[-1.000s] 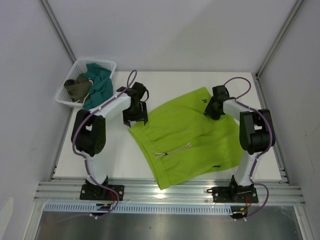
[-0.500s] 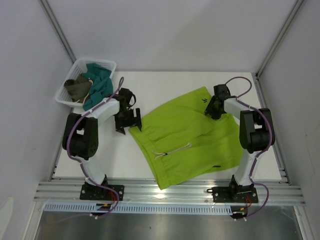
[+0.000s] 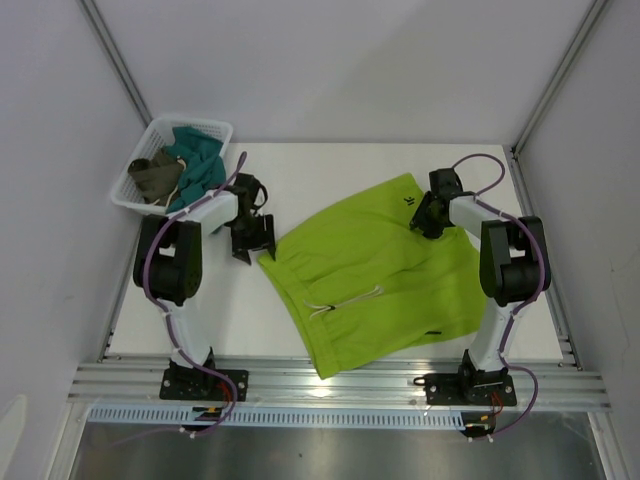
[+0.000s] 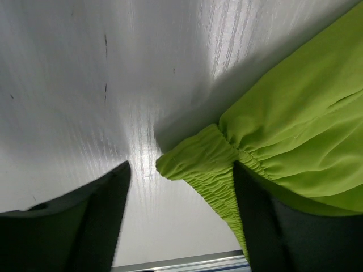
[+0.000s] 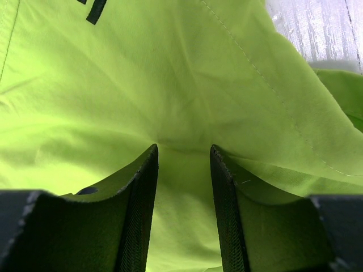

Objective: Fold and stack the shorts
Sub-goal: Flatten the shorts out, then fold the shorts

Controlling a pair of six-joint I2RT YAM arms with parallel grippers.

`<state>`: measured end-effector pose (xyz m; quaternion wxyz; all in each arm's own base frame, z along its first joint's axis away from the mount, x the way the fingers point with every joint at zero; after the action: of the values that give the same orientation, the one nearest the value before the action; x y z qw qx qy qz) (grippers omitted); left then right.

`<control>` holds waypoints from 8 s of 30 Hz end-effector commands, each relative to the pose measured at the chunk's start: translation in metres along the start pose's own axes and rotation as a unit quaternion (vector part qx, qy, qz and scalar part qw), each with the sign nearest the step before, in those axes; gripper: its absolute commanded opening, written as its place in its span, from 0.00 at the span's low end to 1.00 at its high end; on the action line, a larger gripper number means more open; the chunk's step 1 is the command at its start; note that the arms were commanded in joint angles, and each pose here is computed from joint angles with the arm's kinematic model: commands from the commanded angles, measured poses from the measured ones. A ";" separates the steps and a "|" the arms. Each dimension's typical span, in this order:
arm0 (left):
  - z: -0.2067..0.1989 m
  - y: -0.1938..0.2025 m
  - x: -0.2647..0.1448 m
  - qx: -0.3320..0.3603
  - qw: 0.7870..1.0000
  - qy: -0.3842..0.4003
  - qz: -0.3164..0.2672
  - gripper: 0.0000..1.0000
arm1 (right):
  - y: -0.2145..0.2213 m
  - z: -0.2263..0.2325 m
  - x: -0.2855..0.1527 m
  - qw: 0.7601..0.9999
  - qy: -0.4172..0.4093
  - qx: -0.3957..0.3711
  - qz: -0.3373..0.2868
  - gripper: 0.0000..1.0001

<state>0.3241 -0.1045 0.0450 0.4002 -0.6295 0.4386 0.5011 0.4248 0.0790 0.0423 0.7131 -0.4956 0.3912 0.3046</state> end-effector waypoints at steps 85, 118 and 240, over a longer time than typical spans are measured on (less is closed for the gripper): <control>-0.116 0.292 -0.099 0.560 0.786 0.202 -0.167 0.97 | -0.026 0.000 -0.020 0.999 -0.028 0.026 -0.037 0.43; -0.101 0.313 0.017 0.681 0.724 -0.005 -0.115 0.40 | -0.044 -0.022 -0.023 0.997 -0.027 0.053 -0.048 0.45; -0.142 0.278 -0.040 0.506 0.844 0.151 0.091 0.00 | 0.106 -0.271 -0.152 0.902 0.215 0.373 -0.017 0.56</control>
<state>0.0954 -0.3090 0.0790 0.5637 -0.3421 0.7363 0.1522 0.1821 -0.1383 0.0716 0.7378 -0.2245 0.6366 0.0088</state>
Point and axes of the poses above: each gripper's point midway between its finger pads, its own x axis out along the fingers, its own z axis along the line the jaws close on, y = z × x, the point moved 2 cm from there along -x, back along the fingers, and after that the axes turned 9 degrees about -x, right-handed, at the moved point
